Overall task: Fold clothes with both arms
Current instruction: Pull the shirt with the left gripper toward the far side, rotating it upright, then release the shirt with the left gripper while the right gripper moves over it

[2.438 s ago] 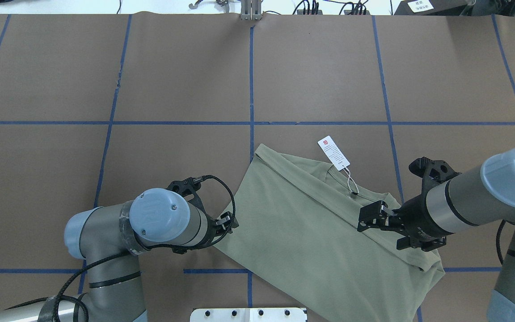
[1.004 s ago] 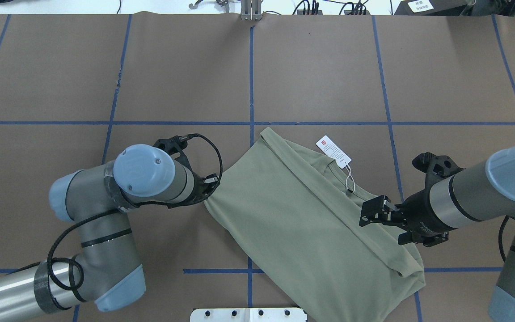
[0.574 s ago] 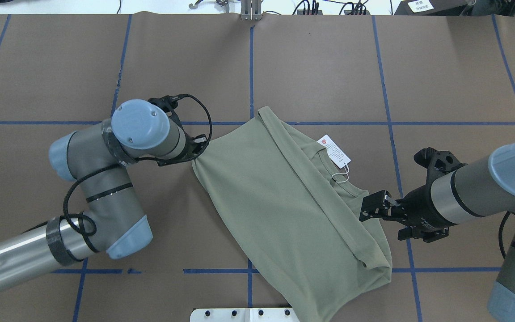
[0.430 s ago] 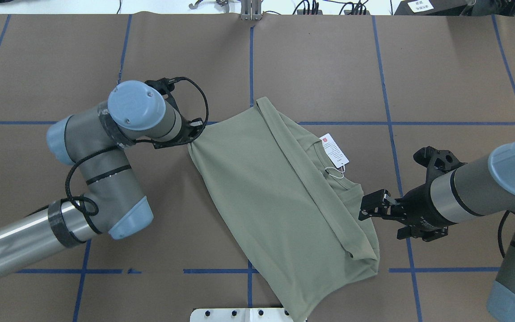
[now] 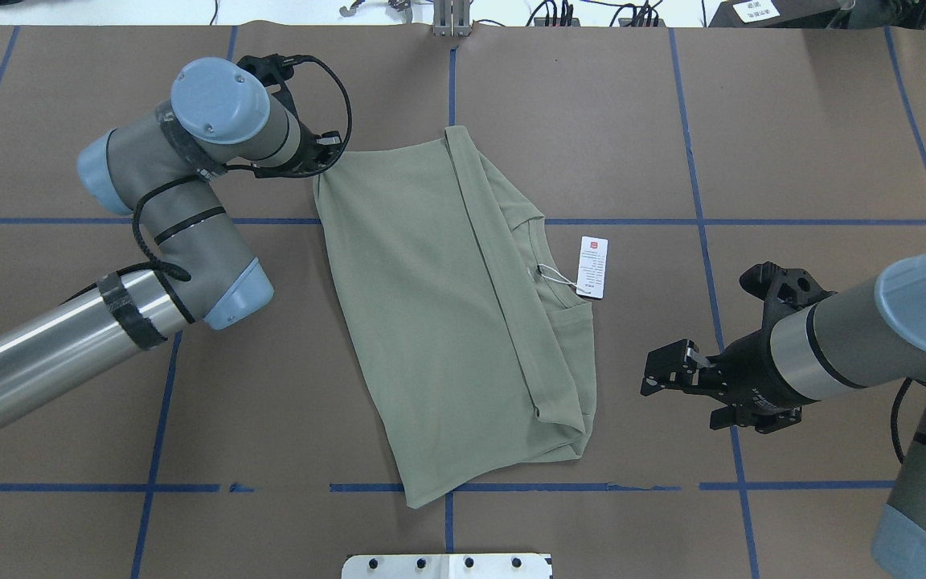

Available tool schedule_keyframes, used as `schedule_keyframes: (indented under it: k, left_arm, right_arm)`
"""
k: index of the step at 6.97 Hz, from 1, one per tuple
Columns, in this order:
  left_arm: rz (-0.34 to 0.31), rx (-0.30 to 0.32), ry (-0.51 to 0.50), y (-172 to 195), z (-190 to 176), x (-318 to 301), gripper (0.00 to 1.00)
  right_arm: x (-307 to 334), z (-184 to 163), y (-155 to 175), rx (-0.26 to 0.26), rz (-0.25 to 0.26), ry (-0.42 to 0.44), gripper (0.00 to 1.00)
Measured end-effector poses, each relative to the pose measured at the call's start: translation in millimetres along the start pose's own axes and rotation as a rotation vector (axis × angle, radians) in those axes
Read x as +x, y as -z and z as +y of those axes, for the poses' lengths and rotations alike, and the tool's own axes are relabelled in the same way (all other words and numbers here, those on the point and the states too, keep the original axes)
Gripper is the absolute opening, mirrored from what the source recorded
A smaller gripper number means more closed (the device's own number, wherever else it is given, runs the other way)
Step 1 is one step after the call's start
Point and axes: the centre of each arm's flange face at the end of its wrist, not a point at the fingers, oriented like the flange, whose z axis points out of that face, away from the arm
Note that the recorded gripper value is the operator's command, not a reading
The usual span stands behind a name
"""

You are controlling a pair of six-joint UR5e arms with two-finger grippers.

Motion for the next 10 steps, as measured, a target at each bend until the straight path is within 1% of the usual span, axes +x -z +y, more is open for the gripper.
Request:
schedule_keyframes:
  k: [2,3,4,5,6,7,8,9,10]
  left_arm:
    - [0.082,0.064,-0.037,-27.6,-27.9,41.6,0.0]
    - [0.107,0.105,-0.045,-37.5,-37.6,58.8,0.99]
    - [0.112,0.144,-0.049,-47.2,-44.6,67.3,1.0]
    - [0.113,0.162,-0.057,-52.6,-47.5,68.7,1.0]
    - [0.114,0.167,-0.064,-53.6,-49.7,69.0,1.0]
    - [0.119,0.161,-0.075,-49.2,-56.7,68.0,1.0]
    - [0.122,0.126,-0.088,-40.2,-66.0,61.3,1.0]
    - [0.12,0.076,-0.106,-26.9,-68.7,42.0,1.0]
    - [0.108,0.046,-0.149,-5.8,-61.4,12.4,1.0]
  right_arm:
    - [-1.4,-2.0,-4.3,0.002,0.003,-0.002,1.0]
    - [-2.0,-3.2,-7.1,0.005,0.006,-0.002,1.0]
    - [-5.5,-3.3,-9.4,0.006,0.003,0.0,1.0]
    - [-12.2,-3.1,-12.6,0.005,-0.003,0.006,1.0]
    - [-22.3,-4.2,-18.8,0.011,-0.01,0.014,1.0]
    - [-37.5,-8.0,-28.5,0.035,-0.018,0.024,1.0]
    - [-53.3,-12.7,-38.2,0.061,-0.025,0.048,1.0]
    - [-67.3,-15.9,-46.0,0.075,-0.018,0.094,1.0]
    - [-85.8,-17.3,-51.0,0.084,0.019,0.153,1.0]
